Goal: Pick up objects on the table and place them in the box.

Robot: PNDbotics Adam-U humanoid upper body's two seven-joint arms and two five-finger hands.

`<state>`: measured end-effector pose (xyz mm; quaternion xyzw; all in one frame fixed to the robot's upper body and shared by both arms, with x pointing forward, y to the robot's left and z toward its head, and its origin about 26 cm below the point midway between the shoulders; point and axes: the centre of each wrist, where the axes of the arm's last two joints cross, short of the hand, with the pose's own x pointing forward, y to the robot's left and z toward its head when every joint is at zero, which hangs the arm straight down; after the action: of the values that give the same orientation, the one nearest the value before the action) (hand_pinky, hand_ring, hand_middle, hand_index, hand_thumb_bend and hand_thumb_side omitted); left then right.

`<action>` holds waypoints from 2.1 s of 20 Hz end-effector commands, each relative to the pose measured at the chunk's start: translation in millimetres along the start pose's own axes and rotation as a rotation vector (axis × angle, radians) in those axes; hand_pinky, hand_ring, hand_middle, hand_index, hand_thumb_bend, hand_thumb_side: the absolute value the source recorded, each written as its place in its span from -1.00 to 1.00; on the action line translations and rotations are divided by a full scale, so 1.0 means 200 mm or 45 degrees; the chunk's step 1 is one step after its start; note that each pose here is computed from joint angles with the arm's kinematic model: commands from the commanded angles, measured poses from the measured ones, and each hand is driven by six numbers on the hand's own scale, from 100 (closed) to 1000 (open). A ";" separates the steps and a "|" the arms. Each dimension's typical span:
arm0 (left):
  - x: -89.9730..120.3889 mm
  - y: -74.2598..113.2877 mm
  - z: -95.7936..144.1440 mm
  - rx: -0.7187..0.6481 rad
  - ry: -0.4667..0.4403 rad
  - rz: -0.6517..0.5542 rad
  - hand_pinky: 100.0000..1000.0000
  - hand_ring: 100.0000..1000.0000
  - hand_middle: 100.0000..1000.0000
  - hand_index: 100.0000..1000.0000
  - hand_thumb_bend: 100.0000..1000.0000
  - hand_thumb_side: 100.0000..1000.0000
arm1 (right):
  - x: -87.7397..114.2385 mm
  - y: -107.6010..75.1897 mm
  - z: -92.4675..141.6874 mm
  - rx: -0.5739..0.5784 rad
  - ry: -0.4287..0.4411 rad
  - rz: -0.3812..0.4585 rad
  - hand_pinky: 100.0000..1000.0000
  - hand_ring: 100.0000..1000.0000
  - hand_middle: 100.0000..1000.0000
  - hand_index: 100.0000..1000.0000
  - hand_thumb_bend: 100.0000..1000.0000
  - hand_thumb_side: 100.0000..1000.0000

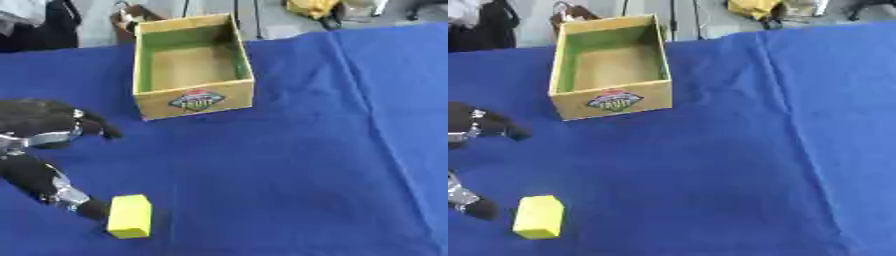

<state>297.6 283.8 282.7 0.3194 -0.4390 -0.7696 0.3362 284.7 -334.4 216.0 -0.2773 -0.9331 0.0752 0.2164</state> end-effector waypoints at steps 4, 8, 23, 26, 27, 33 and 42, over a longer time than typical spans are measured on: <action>0.01 0.00 0.01 -0.045 -0.022 0.008 0.61 0.59 0.42 0.90 0.45 1.00 | 0.02 -0.02 -0.04 0.012 -0.034 0.019 0.41 0.40 0.37 0.56 -1.00 0.26; 0.03 -0.01 -0.01 -0.041 -0.036 0.035 0.53 0.54 0.40 0.88 0.36 1.00 | 0.02 -0.02 -0.03 0.009 -0.029 0.019 0.41 0.40 0.36 0.56 -1.00 0.25; 0.11 -0.06 -0.09 -0.005 0.009 0.084 0.40 0.44 0.43 0.96 0.16 0.85 | 0.02 -0.02 -0.03 0.006 -0.014 0.016 0.41 0.39 0.34 0.56 -1.00 0.25; 0.12 -0.08 -0.10 -0.022 0.013 0.066 0.40 0.44 0.44 0.96 0.16 0.83 | 0.02 -0.02 -0.03 0.004 -0.011 0.014 0.41 0.39 0.34 0.56 -1.00 0.25; 0.12 -0.09 -0.11 -0.030 0.013 0.063 0.40 0.44 0.44 0.97 0.16 0.82 | 0.02 -0.02 -0.03 0.004 -0.010 0.013 0.41 0.38 0.34 0.56 -1.00 0.25; 0.14 -0.11 -0.12 -0.074 0.024 0.046 0.42 0.47 0.49 1.00 0.16 0.80 | 0.02 -0.01 -0.03 0.003 -0.008 0.008 0.41 0.38 0.33 0.55 -1.00 0.24; 0.17 -0.19 -0.15 -0.130 0.057 0.036 0.39 0.48 0.55 0.98 0.09 0.76 | 0.03 0.00 -0.04 0.001 -0.004 0.000 0.42 0.37 0.32 0.54 -1.00 0.23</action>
<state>295.3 257.5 225.5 0.3019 -0.3977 -0.7795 0.3782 285.4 -332.6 215.5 -0.2778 -0.9303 0.0724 0.2283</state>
